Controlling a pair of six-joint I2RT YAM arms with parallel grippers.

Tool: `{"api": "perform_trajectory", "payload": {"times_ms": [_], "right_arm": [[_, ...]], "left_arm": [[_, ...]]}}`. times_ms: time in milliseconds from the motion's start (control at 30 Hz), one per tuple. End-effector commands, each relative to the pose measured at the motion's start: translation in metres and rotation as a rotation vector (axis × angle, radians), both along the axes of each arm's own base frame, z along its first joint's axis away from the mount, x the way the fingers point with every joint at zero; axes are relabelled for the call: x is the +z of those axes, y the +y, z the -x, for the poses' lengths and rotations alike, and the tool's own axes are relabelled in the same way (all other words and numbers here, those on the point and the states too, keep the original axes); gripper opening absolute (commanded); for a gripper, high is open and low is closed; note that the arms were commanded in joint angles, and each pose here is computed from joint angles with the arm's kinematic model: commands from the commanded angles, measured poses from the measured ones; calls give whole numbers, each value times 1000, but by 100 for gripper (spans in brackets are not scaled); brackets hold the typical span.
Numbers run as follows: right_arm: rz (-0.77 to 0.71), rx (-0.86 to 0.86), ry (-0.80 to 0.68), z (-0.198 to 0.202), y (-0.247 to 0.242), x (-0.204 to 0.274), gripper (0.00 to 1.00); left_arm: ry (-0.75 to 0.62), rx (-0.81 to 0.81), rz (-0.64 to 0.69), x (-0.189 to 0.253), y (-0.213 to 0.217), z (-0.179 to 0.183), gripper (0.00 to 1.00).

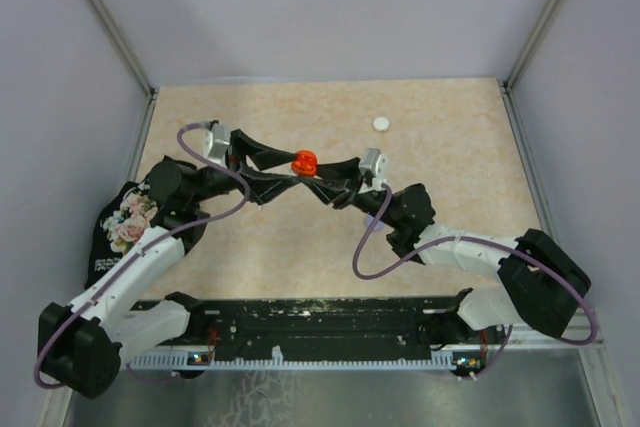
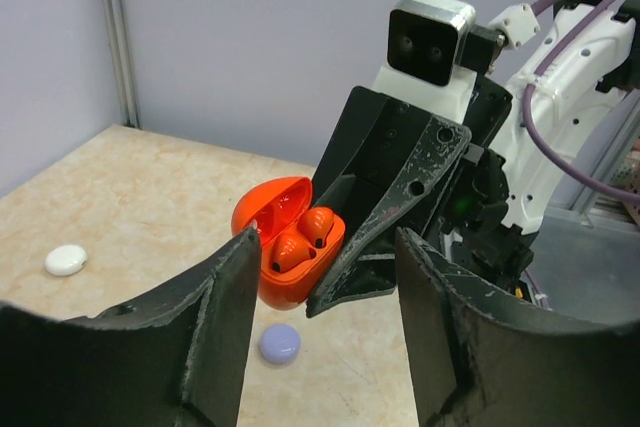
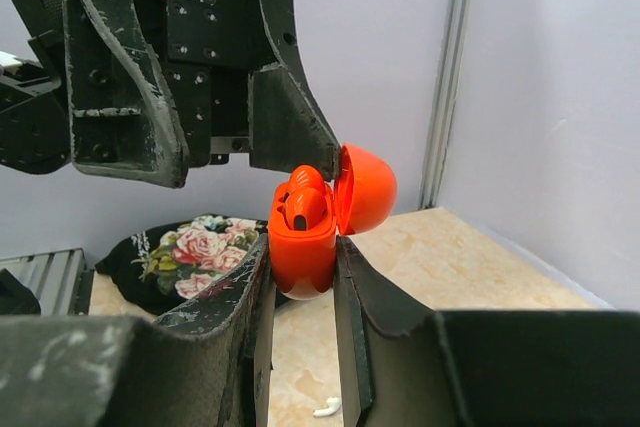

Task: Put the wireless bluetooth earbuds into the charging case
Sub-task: Place the earbud in the charging case, then close the charging case.

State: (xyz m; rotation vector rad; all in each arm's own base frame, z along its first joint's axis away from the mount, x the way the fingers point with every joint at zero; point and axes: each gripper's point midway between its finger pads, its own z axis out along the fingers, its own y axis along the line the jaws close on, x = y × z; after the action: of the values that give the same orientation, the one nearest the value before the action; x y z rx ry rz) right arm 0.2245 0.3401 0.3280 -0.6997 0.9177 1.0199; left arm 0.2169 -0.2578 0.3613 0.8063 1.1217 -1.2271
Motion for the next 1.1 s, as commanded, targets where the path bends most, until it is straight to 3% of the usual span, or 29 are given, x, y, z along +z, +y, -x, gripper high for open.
{"api": "perform_trajectory", "payload": {"times_ms": [0,433,1067], "right_arm": [[-102,-10,-99,9,-14,42,0],[-24,-4,-88,11,-34,25,0],[-9,165,-110,23,-8,35,0]], "left_arm": [[15,30,-1,14,2,-3,65],[129,-54,-60,14,9,1,80],[134,-317,-81,7,-11,15,81]]}}
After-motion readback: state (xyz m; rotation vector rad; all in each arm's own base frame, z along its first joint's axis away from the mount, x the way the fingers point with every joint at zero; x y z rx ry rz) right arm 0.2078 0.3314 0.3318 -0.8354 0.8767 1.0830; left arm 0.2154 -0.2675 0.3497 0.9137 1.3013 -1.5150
